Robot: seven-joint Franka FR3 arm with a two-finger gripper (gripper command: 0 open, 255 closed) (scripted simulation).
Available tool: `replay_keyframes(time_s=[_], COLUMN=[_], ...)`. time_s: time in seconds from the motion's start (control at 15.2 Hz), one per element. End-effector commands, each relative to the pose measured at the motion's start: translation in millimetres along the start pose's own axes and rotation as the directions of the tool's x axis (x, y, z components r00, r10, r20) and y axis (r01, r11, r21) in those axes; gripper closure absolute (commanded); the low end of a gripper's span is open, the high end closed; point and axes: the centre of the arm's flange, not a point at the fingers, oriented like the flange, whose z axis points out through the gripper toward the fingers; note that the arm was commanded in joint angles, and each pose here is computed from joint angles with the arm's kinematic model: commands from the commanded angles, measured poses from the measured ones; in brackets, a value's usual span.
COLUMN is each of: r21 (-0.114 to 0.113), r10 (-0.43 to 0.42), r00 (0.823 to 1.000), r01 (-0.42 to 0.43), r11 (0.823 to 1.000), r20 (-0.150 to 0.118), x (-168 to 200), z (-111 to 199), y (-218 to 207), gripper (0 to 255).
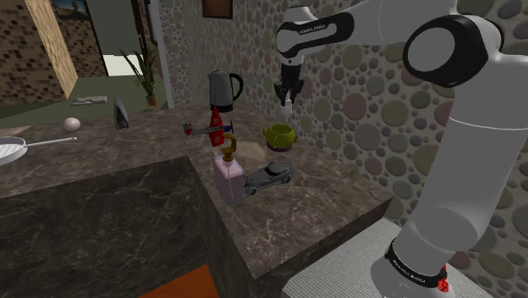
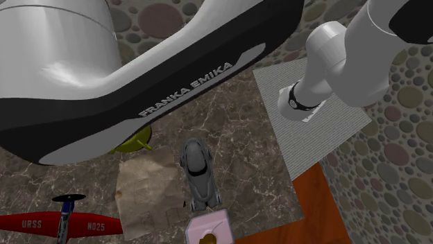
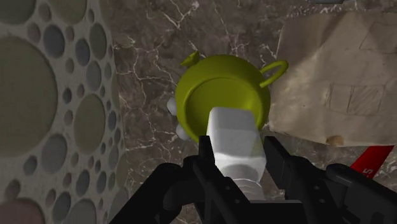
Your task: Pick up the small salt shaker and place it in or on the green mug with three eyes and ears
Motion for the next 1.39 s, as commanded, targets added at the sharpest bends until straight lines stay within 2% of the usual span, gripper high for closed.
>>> replay_keyframes(time_s=[0.0, 0.92, 1.32], r21=[0.0, 0.0, 0.0], r10=[0.0, 0.0, 0.0], r00=[1.0, 1.0, 1.0], r01=[0.0, 0.0, 0.0], r11=[1.0, 1.0, 1.0], r20=[0.0, 0.0, 0.0], x=[7.0, 0.4, 0.4], z=[9.4, 82.2, 82.2], y=[-5.2, -13.2, -13.2], gripper=[255, 255, 255])
